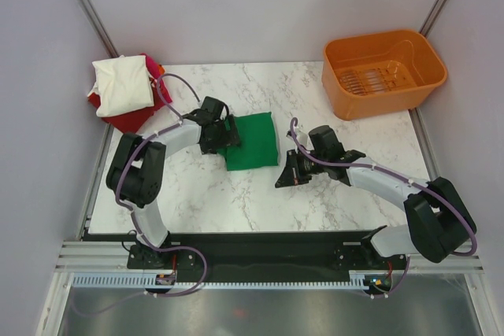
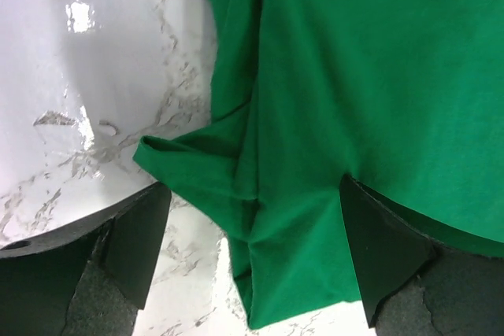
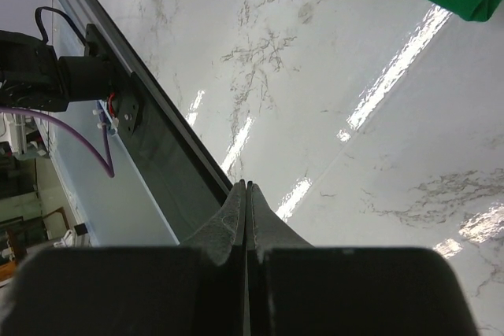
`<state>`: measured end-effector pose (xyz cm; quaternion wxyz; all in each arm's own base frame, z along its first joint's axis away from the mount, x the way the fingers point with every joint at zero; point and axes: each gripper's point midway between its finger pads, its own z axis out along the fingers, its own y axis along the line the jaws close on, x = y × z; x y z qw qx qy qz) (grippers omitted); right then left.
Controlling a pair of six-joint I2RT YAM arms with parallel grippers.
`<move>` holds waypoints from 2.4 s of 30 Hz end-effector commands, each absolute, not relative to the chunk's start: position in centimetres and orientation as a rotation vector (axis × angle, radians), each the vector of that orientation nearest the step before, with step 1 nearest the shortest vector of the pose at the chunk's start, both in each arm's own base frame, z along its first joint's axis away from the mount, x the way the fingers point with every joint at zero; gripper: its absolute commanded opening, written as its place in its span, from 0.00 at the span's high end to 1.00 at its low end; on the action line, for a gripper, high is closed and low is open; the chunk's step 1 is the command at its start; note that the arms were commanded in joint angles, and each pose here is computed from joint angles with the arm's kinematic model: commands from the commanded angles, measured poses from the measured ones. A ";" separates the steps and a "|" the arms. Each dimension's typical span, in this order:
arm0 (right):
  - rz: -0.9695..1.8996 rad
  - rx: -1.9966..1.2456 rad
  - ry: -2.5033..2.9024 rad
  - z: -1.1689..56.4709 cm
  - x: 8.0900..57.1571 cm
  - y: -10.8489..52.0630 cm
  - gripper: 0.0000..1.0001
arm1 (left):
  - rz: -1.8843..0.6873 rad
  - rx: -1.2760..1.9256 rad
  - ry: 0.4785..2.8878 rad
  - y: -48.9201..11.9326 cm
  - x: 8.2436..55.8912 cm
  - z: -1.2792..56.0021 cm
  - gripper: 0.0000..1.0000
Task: Fold and stack the t-shirts
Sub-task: Neatly place the folded tshirt to the corner
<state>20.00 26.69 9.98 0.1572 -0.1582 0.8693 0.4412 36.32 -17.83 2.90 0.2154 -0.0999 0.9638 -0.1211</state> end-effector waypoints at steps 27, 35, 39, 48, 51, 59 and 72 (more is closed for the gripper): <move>1.256 -0.515 2.446 11.0 19.6 26.8 1.00 | -0.949 -0.192 2.447 -20.1 45.0 10.6 0.98; 1.275 -0.533 2.419 11.6 19.5 27.0 1.00 | -0.871 -0.194 2.455 -14.6 49.6 14.5 0.98; 1.287 -0.540 2.404 12.0 19.4 27.0 1.00 | -0.846 -0.231 2.418 -11.7 52.0 17.0 0.98; 1.304 -0.542 2.390 12.2 19.3 27.1 1.00 | -0.838 -0.248 2.326 -8.1 54.6 22.2 0.98; 1.303 -0.538 2.396 12.0 19.3 27.1 1.00 | -0.864 -0.250 2.274 -6.9 55.2 24.5 0.98; 1.305 -0.537 2.406 11.7 19.3 27.1 1.00 | -0.925 -0.318 2.056 0.1 54.1 33.6 0.98; 1.334 -0.540 2.423 11.2 19.0 27.5 1.00 | -0.796 -0.725 1.941 17.5 49.3 31.7 0.98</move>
